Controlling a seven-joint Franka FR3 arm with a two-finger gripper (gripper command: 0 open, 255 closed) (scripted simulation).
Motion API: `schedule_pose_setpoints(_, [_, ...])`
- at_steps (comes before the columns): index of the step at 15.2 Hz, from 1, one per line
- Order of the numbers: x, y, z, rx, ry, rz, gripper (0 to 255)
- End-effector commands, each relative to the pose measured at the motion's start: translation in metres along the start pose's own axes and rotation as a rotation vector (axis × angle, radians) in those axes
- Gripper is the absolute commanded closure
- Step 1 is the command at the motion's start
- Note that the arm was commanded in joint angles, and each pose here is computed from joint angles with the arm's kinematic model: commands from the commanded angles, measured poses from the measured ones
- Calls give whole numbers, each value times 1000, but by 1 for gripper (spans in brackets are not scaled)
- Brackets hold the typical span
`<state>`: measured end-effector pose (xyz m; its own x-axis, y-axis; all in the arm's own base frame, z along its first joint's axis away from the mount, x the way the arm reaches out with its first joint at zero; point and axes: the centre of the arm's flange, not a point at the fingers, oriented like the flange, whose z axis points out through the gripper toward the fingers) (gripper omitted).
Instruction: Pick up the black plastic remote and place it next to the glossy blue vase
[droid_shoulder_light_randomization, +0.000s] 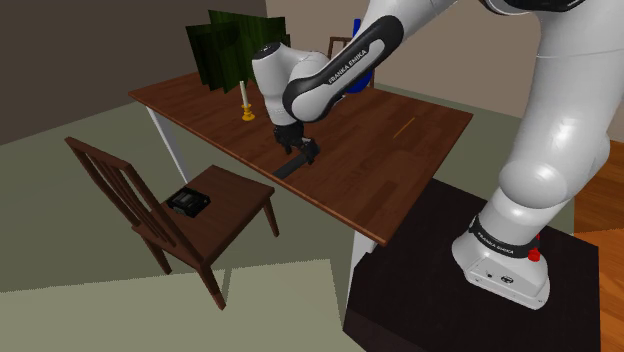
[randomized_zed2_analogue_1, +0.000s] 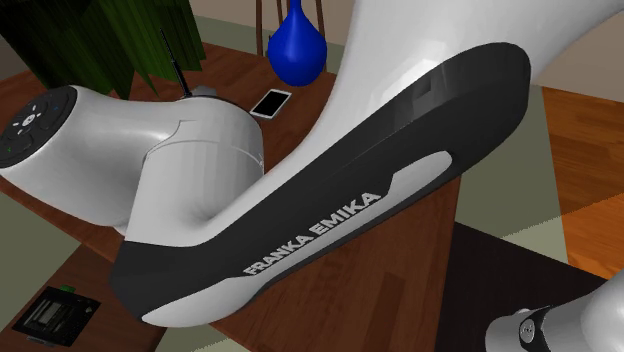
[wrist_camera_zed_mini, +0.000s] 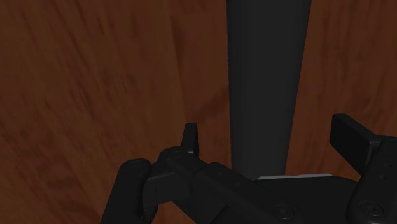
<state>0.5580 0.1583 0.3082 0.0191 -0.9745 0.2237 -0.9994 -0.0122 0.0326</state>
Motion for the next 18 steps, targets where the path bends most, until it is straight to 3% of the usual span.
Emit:
schedule_pose_setpoints(1, [0,0,0,0,0,0,0])
schedule_pose_setpoints(2, [0,0,0,0,0,0,0])
schedule_pose_setpoints(3, [0,0,0,0,0,0,255])
schedule_pose_setpoints(12, [0,0,0,0,0,0,255])
schedule_pose_setpoints(18, [7,1,-31,0,0,0,255])
